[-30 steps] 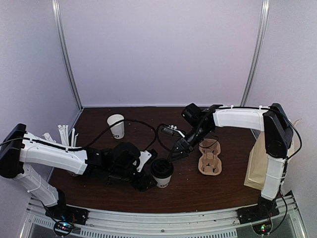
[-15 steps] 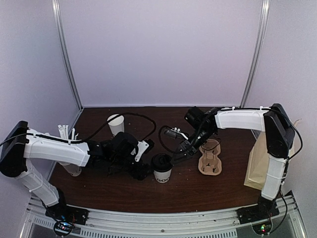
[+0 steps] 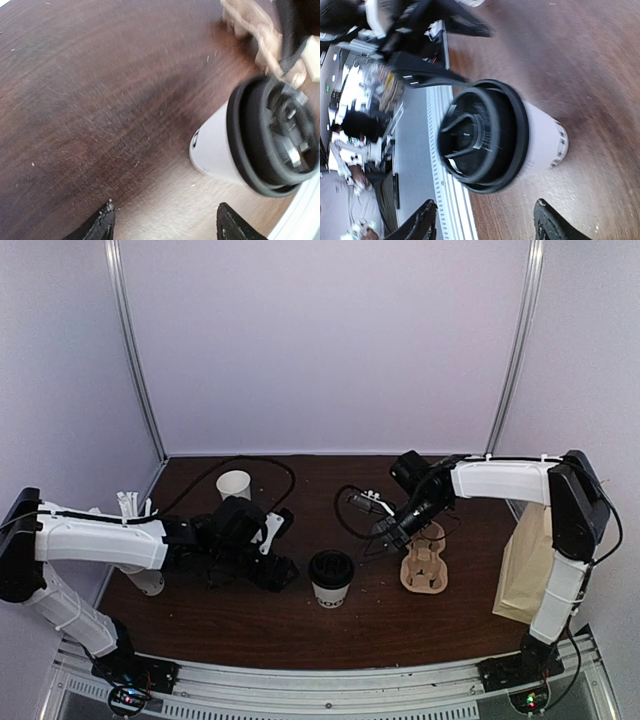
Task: Pack the takeout coffee
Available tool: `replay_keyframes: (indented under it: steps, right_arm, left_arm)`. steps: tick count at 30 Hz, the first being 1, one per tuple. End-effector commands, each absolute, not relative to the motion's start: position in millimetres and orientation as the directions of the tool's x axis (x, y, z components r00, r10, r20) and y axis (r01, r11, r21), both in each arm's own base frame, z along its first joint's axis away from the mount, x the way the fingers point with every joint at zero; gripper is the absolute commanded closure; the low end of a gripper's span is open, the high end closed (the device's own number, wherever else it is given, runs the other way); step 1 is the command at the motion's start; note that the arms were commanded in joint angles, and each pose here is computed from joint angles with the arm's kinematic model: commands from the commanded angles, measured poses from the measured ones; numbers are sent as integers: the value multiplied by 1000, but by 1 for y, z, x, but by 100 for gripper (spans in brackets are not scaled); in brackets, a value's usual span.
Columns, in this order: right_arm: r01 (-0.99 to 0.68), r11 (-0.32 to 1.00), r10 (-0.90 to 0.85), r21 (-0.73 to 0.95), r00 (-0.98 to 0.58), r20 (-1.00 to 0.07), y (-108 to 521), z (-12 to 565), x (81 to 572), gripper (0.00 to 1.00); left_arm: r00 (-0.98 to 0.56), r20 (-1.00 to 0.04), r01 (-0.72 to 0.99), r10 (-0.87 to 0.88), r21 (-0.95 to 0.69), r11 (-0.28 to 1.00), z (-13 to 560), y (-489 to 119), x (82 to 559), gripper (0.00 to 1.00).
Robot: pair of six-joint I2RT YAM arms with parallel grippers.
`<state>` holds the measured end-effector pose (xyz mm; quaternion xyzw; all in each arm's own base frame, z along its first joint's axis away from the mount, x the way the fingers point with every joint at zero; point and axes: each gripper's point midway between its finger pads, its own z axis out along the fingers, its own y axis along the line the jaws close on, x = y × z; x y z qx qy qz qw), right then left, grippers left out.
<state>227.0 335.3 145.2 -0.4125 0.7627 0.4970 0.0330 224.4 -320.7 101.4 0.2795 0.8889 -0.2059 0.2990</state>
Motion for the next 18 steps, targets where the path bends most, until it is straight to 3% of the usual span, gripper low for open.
replay_keyframes:
  steps: [1,8,18]
  right_arm:
    - [-638,250,-534,728,-719,-445,328,138,251,37]
    - [-575,294,-503,764,-772,-387,333,124,266,47]
    - [-515,302,-485,802,-807,-336,340,114,272,50]
  left_arm:
    - [-740,-651,485,170,-340,806,130,-317,228,31]
    - [-815,-577,434,52,-547,716,136,-348,220,34]
    - [-843,-534,424,63,-588,689,125,-361,217,39]
